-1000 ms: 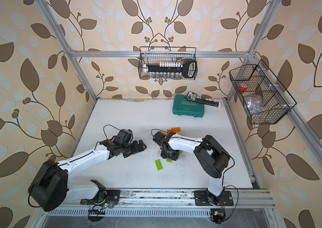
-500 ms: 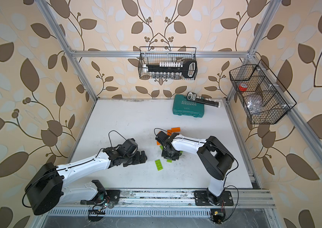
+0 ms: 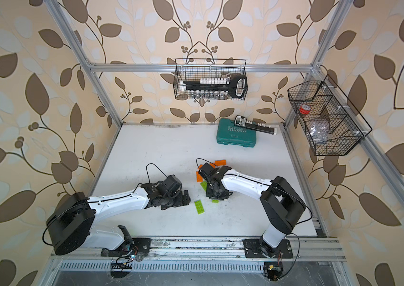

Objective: Assemble a small pinwheel with lego
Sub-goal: Pick up the lego brick from the center of the board, then place the lego brick at the center of the board.

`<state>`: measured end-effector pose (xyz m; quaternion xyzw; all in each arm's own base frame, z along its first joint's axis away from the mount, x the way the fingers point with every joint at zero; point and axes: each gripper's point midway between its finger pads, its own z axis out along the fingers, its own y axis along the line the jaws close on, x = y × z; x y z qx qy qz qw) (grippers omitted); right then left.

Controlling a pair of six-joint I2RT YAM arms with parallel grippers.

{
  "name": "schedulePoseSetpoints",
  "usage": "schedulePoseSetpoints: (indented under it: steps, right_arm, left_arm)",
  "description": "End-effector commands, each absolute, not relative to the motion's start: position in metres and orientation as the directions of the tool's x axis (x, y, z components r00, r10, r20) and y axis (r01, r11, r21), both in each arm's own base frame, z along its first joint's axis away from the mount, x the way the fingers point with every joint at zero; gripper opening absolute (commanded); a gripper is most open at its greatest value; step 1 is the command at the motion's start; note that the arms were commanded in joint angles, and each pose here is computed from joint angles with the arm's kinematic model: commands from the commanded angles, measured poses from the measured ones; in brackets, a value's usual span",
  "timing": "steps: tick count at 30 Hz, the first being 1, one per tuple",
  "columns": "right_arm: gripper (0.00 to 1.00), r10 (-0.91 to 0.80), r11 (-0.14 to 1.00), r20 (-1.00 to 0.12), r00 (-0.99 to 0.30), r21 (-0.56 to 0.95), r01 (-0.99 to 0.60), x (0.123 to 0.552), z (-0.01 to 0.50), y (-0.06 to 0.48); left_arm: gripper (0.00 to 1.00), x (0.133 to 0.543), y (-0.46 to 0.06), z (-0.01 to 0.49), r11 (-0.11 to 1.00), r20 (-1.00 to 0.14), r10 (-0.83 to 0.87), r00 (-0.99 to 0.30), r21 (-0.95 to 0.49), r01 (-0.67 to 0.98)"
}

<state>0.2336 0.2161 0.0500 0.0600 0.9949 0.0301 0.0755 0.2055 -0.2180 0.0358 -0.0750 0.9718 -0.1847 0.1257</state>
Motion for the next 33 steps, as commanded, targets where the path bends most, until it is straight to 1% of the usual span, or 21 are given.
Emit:
schedulePoseSetpoints:
  steps: [1, 6, 9, 13, 22, 33]
  right_arm:
    - [0.28, 0.005, 0.999, -0.2, -0.98, 0.048, -0.005, 0.24, 0.071, 0.234]
    - [0.28, -0.144, 0.986, -0.213, -0.966, 0.054, -0.159, 0.246, 0.075, 0.281]
    - [0.28, -0.202, 0.974, -0.199, -0.959, 0.065, -0.219, 0.25, 0.071, 0.301]
    - [0.28, -0.248, 0.965, -0.166, -0.954, 0.044, -0.259, 0.255, 0.058, 0.311]
    - [0.28, -0.29, 0.956, -0.108, -0.951, 0.014, -0.293, 0.256, 0.032, 0.317]
    - [0.28, -0.279, 0.96, -0.1, -0.955, -0.012, -0.28, 0.259, 0.022, 0.316]
  left_arm:
    - [0.99, 0.224, -0.228, 0.059, 0.867, -0.234, -0.259, -0.937, -0.485, -0.119]
    - [0.99, 0.238, -0.191, 0.07, 0.759, -0.189, -0.406, -0.894, -0.615, -0.215]
    - [0.99, 0.241, -0.17, 0.08, 0.708, -0.187, -0.466, -0.865, -0.665, -0.237]
    - [0.99, 0.238, -0.154, 0.092, 0.656, -0.192, -0.511, -0.838, -0.717, -0.236]
    - [0.99, 0.231, -0.14, 0.091, 0.642, -0.189, -0.54, -0.82, -0.722, -0.257]
    - [0.99, 0.232, -0.14, 0.092, 0.648, -0.189, -0.535, -0.823, -0.717, -0.257]
